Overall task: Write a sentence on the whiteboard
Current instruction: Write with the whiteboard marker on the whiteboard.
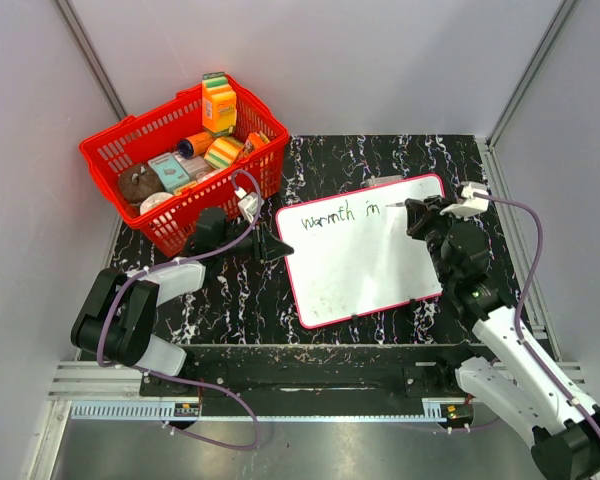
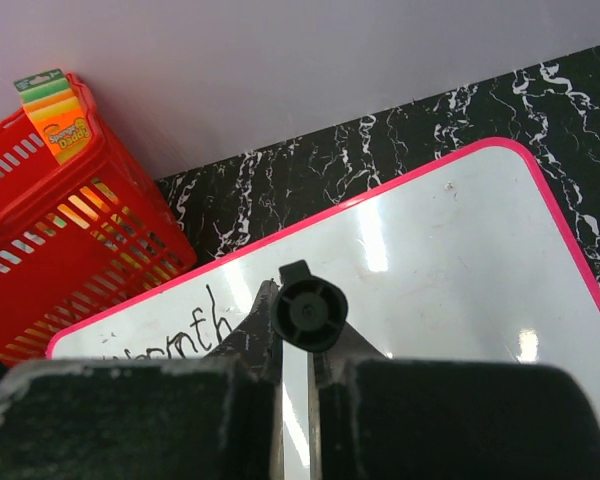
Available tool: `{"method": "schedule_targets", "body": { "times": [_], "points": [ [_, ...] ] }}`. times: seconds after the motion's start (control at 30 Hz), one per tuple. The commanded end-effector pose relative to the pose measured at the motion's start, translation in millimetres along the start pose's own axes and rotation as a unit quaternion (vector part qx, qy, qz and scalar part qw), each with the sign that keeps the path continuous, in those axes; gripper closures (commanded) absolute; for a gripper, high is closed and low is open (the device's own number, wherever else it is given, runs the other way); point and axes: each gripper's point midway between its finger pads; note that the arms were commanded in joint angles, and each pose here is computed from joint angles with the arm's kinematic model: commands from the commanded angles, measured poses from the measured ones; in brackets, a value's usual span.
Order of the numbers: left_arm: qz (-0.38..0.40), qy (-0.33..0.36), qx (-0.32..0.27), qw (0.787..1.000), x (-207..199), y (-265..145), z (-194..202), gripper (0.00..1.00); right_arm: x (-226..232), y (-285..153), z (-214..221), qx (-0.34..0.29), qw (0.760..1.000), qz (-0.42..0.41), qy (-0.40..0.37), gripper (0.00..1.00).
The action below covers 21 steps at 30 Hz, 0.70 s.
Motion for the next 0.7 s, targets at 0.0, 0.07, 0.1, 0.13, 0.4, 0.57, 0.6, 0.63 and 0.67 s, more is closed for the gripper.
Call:
{"method": "schedule_targets", "body": {
  "times": [0.0, 0.07, 0.1, 0.13, 0.4, 0.57, 0.6, 0.63, 0.67],
  "points": [
    [-0.009, 0.063, -0.003, 0.998, 2, 4, -5, 1.0, 4, -7, -8, -0.003, 1.0, -0.014, -0.003, 1.0],
    [-0.009, 0.062, -0.003, 0.998, 2, 4, -4, 1.0, 7, -8, -6, 0.001, 1.0, -0.023, -0.006, 1.0],
    [-0.009, 0.063, -0.003, 0.998, 2, 4, -5, 1.0, 8, -8, -6, 0.002, 1.0, -0.026, -0.008, 1.0],
    [-0.008, 0.063, -0.003, 0.998, 2, 5, -4, 1.0, 10, -8, -4, 0.006, 0.999, -0.032, -0.01, 1.0],
    [-0.009, 0.063, -0.003, 0.998, 2, 5, -5, 1.0, 26, -5, 10, 0.046, 0.996, -0.071, -0.013, 1.0],
    [-0.011, 0.062, -0.002, 0.998, 3, 4, -4, 1.0, 40, -7, 26, 0.066, 0.993, -0.097, -0.008, 1.0],
    [-0.012, 0.062, -0.003, 0.998, 4, 5, -5, 1.0, 47, -9, 32, 0.072, 0.992, -0.106, -0.013, 1.0],
    [-0.012, 0.062, -0.002, 0.998, 4, 4, -4, 1.0, 50, -9, 34, 0.071, 0.992, -0.103, -0.021, 1.0],
    [-0.012, 0.062, -0.003, 0.998, 4, 5, -5, 1.0, 54, -10, 35, 0.07, 0.992, -0.105, -0.025, 1.0]
  ]
}}
Point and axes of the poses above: each gripper's point midway between its finger pads, its own y axis out along the fingers, its own x axis along the line the jaws close on, z = x × y, and after that the axes turned 2 degrees about -y, right-handed
